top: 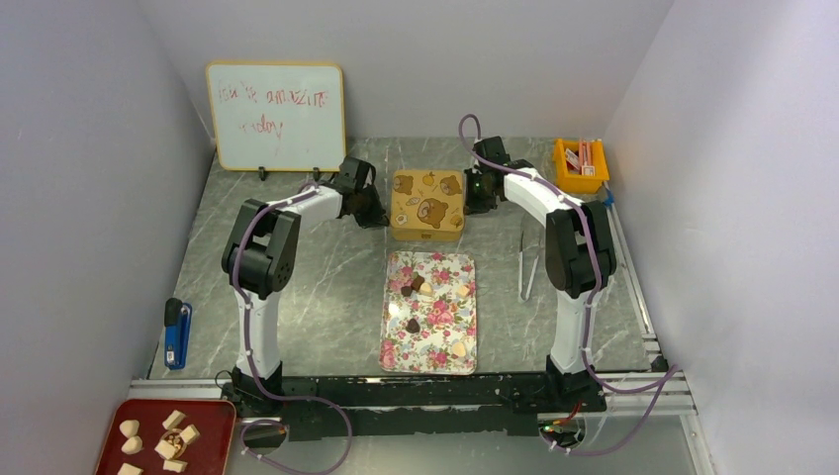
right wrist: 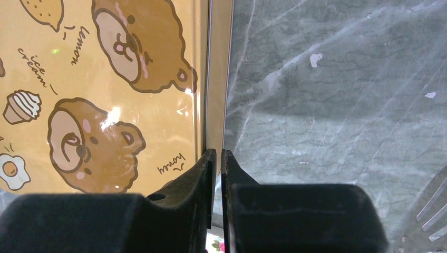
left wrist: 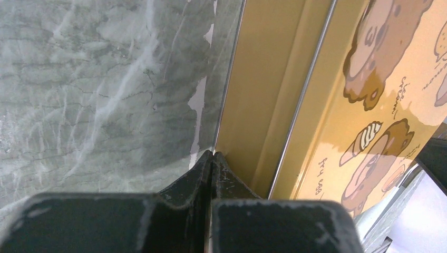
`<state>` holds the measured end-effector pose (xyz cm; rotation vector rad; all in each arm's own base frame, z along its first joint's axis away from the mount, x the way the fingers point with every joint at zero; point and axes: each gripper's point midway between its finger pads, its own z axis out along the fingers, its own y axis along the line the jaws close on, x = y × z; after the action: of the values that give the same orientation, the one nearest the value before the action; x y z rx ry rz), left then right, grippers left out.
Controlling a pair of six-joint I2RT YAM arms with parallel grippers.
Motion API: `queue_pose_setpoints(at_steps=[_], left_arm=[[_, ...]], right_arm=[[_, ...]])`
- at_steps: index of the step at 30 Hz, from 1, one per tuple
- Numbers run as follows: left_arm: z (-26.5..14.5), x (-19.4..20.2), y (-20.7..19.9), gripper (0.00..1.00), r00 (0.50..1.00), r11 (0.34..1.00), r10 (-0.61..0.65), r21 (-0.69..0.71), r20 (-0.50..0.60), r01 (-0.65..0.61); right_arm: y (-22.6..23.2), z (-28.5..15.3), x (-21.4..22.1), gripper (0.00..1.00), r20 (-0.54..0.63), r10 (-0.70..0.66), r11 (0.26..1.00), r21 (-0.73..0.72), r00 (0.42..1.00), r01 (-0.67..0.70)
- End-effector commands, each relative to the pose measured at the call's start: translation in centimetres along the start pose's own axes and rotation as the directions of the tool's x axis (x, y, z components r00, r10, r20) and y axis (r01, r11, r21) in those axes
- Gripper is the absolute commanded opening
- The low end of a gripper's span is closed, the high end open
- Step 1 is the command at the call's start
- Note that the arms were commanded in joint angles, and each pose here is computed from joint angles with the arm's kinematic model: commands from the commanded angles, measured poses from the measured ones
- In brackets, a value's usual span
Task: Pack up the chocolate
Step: Pick up the box lid from the packing box.
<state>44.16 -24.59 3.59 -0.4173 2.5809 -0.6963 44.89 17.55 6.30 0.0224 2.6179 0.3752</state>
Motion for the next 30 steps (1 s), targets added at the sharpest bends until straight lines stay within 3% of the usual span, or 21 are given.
queue_pose_setpoints(at_steps=[1,30], left_arm=[[-0.3,-0.7,-2.4,0.05,0.999,0.997,0.032,0.065,0.017,-0.033],[-0.1,-0.2,-3.3,0.05,0.999,0.997,0.037,0.062,0.018,-0.038]], right_arm=[[1.8,-2.1,-2.3,0.13,0.082,0.002,0.999,-0.054,0.997,0.002],[2.3,-2.3,-3.9,0.11,0.107,-0.017,0.998,-0.064,0.994,0.024]])
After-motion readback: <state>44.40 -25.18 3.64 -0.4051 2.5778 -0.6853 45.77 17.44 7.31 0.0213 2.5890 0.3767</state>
